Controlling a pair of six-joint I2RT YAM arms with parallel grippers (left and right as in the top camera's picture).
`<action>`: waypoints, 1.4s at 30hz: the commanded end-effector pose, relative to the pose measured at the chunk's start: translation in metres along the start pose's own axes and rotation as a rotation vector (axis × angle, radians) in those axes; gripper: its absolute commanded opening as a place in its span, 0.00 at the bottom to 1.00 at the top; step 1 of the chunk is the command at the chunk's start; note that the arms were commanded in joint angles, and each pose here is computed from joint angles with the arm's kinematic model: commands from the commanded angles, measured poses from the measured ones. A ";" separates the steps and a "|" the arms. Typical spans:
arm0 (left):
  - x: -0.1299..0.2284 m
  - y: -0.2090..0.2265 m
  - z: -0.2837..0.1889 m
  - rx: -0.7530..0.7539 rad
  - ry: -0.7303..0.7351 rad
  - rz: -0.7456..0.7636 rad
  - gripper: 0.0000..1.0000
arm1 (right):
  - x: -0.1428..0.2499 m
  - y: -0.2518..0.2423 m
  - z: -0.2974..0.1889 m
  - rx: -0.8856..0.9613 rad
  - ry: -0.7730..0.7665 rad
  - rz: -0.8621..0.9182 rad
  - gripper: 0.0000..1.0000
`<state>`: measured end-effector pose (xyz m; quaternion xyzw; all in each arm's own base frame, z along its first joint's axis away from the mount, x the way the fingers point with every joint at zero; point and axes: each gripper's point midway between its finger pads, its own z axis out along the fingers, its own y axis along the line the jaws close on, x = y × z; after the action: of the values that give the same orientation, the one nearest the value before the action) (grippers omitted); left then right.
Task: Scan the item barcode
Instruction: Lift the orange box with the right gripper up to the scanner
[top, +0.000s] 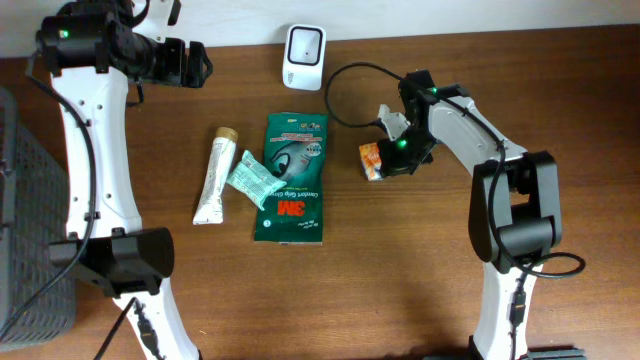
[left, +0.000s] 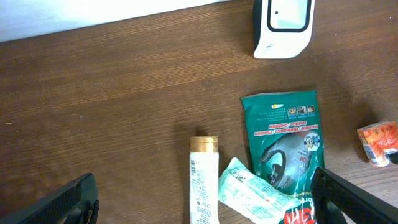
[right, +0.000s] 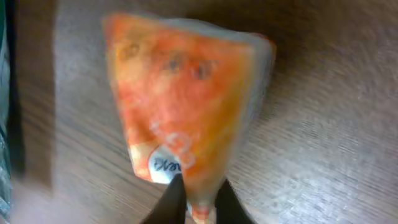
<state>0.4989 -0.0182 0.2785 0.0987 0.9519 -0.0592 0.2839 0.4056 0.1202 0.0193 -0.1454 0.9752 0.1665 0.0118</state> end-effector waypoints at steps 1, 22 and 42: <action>-0.006 -0.004 -0.011 0.006 -0.032 0.017 0.99 | -0.007 0.002 -0.004 -0.002 -0.009 -0.023 0.40; -0.006 -0.004 -0.011 0.006 -0.032 0.017 0.99 | 0.002 -0.004 0.025 -0.023 -0.012 0.505 0.34; -0.006 -0.004 -0.011 0.006 -0.032 0.017 0.99 | -0.018 0.098 -0.194 -0.958 -0.415 0.075 0.04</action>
<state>0.4990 -0.0182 0.2785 0.0987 0.9519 -0.0592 0.2841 0.4129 0.1496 0.1774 -0.0253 0.8550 0.5055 0.1135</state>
